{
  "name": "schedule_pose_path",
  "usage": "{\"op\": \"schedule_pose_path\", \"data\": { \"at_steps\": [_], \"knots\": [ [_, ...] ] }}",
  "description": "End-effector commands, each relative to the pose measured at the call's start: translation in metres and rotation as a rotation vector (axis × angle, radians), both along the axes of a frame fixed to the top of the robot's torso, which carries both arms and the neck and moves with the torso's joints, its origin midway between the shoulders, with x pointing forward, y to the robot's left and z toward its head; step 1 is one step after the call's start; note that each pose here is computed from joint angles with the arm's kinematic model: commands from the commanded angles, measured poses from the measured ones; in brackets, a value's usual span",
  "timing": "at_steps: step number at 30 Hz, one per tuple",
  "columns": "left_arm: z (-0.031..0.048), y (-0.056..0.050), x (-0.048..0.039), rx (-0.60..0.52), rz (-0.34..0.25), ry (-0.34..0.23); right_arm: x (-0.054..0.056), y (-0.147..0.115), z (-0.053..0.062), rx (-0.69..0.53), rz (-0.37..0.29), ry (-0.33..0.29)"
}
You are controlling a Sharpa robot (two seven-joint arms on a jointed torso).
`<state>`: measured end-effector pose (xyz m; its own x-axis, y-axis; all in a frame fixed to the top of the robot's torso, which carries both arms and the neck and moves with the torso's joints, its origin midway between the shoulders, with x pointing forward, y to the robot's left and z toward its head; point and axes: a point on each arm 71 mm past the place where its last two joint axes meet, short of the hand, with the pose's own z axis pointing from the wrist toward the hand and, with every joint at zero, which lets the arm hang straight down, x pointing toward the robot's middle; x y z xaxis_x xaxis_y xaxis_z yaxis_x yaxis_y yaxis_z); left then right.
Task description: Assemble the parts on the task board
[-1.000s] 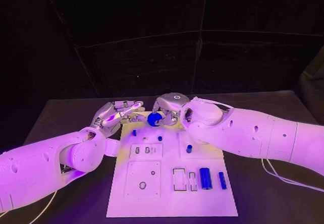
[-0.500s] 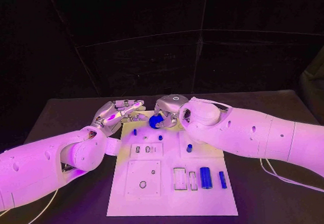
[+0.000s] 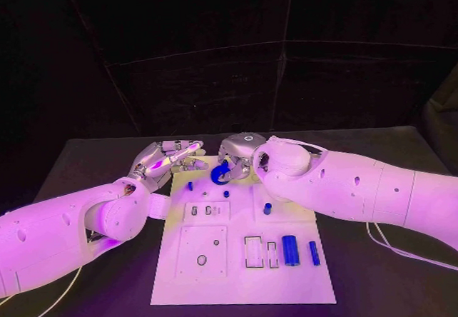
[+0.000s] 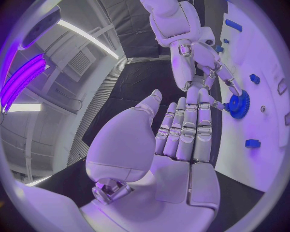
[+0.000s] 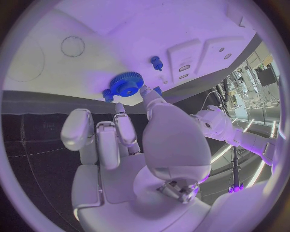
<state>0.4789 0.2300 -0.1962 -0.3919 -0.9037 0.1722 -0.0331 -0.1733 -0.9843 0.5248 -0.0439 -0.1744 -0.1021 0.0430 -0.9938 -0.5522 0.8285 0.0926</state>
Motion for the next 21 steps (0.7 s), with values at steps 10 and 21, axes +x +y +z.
{"op": "schedule_pose_path", "data": {
  "at_steps": [10,21],
  "knots": [
    [0.0010,0.001,0.0004,-0.003,-0.005,0.002,-0.005,-0.027,0.013,0.159,0.015,-0.066],
    [0.0008,0.008,0.0006,0.002,0.008,0.001,-0.016,-0.146,0.016,0.400,-0.068,0.119]
  ]
}}
